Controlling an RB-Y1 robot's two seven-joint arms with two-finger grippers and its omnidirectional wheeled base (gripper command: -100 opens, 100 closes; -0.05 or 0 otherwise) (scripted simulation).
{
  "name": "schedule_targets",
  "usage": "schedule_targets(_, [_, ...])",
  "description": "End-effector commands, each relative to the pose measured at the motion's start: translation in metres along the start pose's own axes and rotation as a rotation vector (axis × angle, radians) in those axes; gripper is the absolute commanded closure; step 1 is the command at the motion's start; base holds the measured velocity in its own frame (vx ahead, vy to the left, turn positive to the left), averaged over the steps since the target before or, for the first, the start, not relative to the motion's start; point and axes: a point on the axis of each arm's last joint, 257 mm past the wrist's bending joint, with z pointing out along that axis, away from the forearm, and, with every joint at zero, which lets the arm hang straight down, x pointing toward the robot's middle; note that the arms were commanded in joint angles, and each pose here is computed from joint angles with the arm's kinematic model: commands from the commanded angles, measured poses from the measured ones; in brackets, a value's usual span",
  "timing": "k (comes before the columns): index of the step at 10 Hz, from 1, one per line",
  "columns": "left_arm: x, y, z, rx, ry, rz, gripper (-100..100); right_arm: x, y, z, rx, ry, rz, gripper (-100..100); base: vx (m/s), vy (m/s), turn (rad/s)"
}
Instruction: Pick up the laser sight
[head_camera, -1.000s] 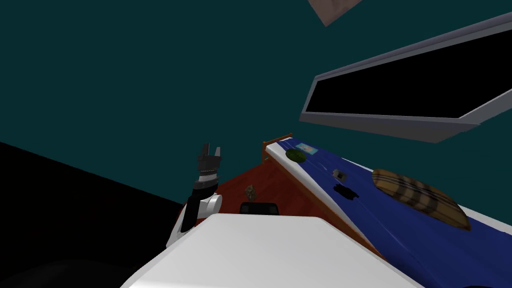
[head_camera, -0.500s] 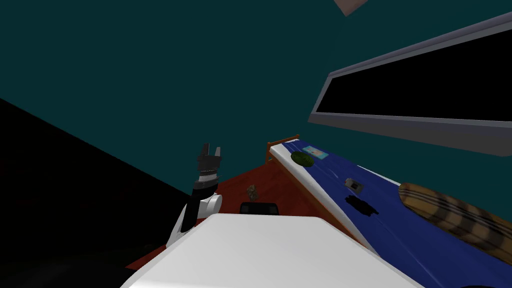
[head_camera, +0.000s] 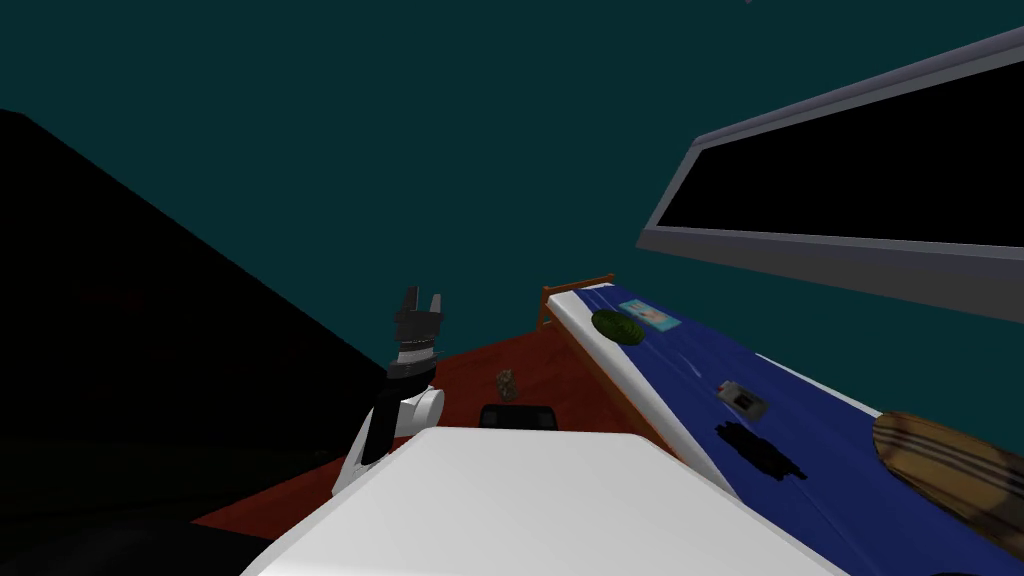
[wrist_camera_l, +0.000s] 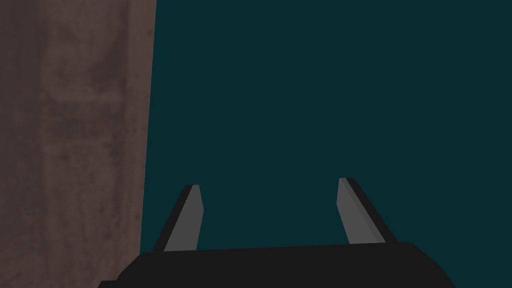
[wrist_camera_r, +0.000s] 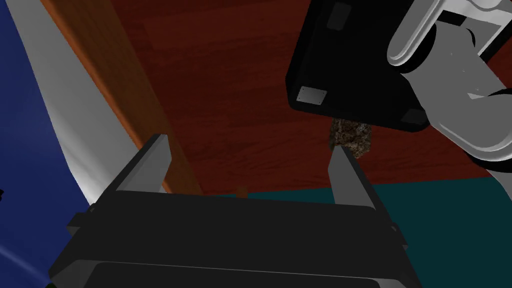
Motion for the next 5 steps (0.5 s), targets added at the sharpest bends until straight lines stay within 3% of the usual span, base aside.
schedule_targets(1, [0.0, 0.0, 0.0, 0.0, 0.0, 0.0, 0, 0.006, -0.034, -0.008, 0.065, 0.04, -0.048, -100, -0.006, -0.09, 0.189])
schedule_targets(3, [0.0, 0.0, 0.0, 0.0, 0.0, 0.0, 0, 0.01, -0.078, -0.022, 0.153, 0.082, -0.114, -100, 0.02, -0.161, 0.284])
schedule_targets(4, [0.0, 0.0, 0.0, 0.0, 0.0, 0.0, 0, 0.01, -0.078, -0.022, 0.153, 0.082, -0.114, -100, 0.02, -0.146, 0.119])
schedule_targets(5, [0.0, 0.0, 0.0, 0.0, 0.0, 0.0, 0, 0.008, -0.096, -0.027, 0.188, 0.094, -0.139, -100, 0.023, -0.146, 0.12])
